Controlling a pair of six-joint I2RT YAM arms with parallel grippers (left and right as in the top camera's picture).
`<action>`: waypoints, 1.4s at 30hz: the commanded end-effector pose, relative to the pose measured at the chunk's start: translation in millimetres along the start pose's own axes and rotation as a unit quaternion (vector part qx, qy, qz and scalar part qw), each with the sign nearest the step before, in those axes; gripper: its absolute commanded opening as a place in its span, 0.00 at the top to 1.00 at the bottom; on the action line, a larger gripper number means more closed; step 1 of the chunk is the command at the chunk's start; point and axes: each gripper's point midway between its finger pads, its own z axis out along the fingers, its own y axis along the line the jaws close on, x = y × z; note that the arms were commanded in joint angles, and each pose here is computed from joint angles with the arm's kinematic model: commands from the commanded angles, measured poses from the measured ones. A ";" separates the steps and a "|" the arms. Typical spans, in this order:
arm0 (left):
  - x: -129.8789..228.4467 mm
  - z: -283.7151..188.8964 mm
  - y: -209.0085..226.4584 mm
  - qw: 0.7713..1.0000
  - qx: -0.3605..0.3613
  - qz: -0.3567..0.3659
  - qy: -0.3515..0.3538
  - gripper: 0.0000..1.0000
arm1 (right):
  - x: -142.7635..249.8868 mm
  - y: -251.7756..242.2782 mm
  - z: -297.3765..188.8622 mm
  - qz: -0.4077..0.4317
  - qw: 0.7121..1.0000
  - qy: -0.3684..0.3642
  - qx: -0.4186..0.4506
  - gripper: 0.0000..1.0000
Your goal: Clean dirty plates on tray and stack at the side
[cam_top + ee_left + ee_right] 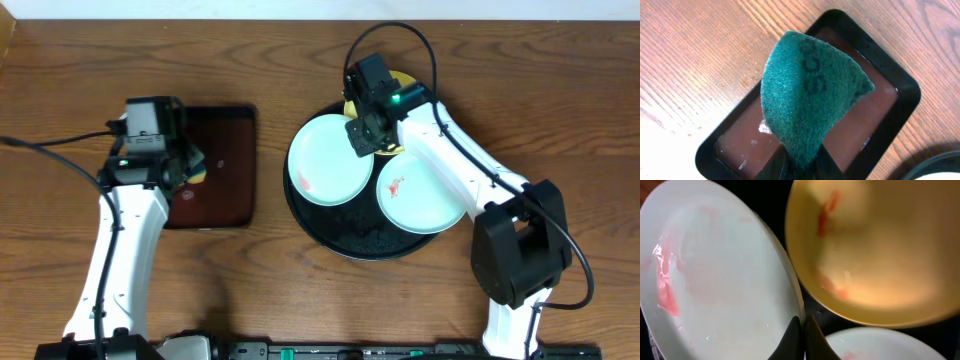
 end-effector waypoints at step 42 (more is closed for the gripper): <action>35.4 45.9 -19.7 0.989 0.071 0.059 0.112 0.92 | -43.9 48.7 -165.2 -0.225 0.897 -0.146 0.352 0.99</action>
